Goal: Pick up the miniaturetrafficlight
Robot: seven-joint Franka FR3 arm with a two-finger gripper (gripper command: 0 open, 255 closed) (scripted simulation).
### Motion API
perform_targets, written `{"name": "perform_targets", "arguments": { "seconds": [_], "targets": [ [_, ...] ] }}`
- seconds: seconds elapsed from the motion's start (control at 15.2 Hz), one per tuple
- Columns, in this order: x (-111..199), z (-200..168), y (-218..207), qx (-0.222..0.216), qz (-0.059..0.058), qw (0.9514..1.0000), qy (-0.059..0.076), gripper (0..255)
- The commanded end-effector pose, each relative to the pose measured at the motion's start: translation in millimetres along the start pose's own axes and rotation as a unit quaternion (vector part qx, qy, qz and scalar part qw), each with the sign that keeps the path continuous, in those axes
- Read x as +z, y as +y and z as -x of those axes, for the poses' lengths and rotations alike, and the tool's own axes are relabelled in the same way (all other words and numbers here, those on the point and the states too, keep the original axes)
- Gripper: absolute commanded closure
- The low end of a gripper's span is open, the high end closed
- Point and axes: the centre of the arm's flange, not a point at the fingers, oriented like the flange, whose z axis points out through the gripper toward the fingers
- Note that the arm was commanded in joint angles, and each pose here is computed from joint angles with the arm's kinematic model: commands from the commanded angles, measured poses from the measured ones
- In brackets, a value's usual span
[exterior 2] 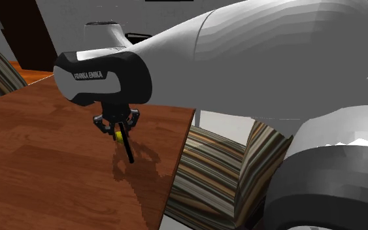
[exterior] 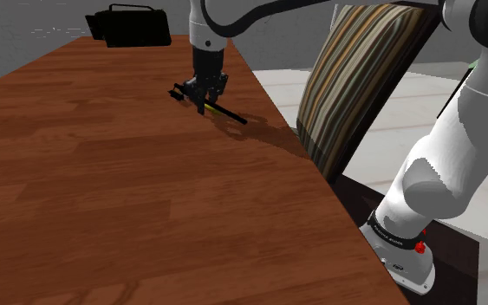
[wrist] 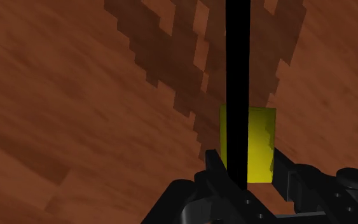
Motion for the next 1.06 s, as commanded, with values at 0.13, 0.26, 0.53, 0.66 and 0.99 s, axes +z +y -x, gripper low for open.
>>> {"name": "perform_targets", "arguments": {
  "seconds": [0.13,0.26,0.53,0.66,0.99],
  "targets": [
    [-17.7,-2.1,-0.7,0.000,0.000,1.0000,-0.001,255],
    [-28.1,-3.2,-1.4,0.000,0.000,1.0000,-0.001,255],
    [-49.1,-5.4,-2.8,0.000,0.000,1.0000,-0.001,255],
    [-59.6,-6.5,-3.5,0.000,0.000,1.0000,-0.001,255],
    [-76.1,-8.3,-4.6,0.000,0.000,1.0000,-0.001,255]
  ]
}}
